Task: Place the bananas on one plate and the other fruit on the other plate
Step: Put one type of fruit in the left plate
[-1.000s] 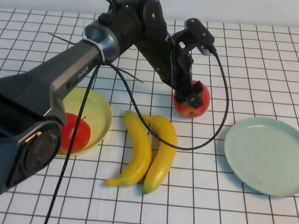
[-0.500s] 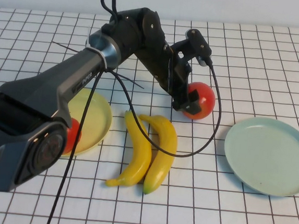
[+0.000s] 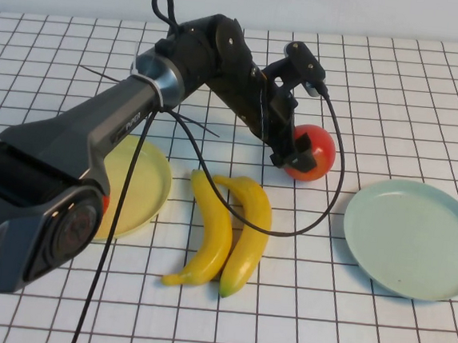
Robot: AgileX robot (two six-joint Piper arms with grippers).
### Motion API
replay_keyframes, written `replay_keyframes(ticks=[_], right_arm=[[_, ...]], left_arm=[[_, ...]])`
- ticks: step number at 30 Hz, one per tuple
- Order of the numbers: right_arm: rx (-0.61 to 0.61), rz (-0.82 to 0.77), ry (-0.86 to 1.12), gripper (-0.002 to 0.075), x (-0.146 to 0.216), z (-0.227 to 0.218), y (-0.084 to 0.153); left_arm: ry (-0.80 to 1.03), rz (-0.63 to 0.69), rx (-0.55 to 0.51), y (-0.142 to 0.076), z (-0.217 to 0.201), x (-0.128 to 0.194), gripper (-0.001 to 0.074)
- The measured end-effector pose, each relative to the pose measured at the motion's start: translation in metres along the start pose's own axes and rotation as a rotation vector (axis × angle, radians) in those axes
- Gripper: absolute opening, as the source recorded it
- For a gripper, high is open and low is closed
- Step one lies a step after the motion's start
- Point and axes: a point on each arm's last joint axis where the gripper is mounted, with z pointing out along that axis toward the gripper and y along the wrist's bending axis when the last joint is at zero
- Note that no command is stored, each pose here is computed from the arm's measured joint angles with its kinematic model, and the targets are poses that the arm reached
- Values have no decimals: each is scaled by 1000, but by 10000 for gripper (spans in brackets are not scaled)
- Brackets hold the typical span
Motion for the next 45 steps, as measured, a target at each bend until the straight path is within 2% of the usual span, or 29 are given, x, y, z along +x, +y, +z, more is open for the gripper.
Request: replay_keyframes(ticks=[14,20,27,30,35,37,40,45], right_arm=[[0,0,0,-17,0,0,0],[0,0,0,-17,0,0,0],[0,0,0,-17,0,0,0],[0,0,0,-17,0,0,0],[0,0,0,-17,0,0,0],[0,0,0,-17,0,0,0],[0,0,0,-17,0,0,0],[0,0,0,-17,0,0,0]], left_arm=[[12,0,-5,1,-3,1,666],[16,-29,-4,3,-4,3,595],[64,-21,-15,0,-27,0,593],[128,-42,-73,0,-61,-7,593],[216,-119,-305,0,-125,-15,593],[253,-145,-368,0,-144,-9,593],[294,-211,-401,4,-162,9,592],[381,-374,-357,17,-169,62,591]])
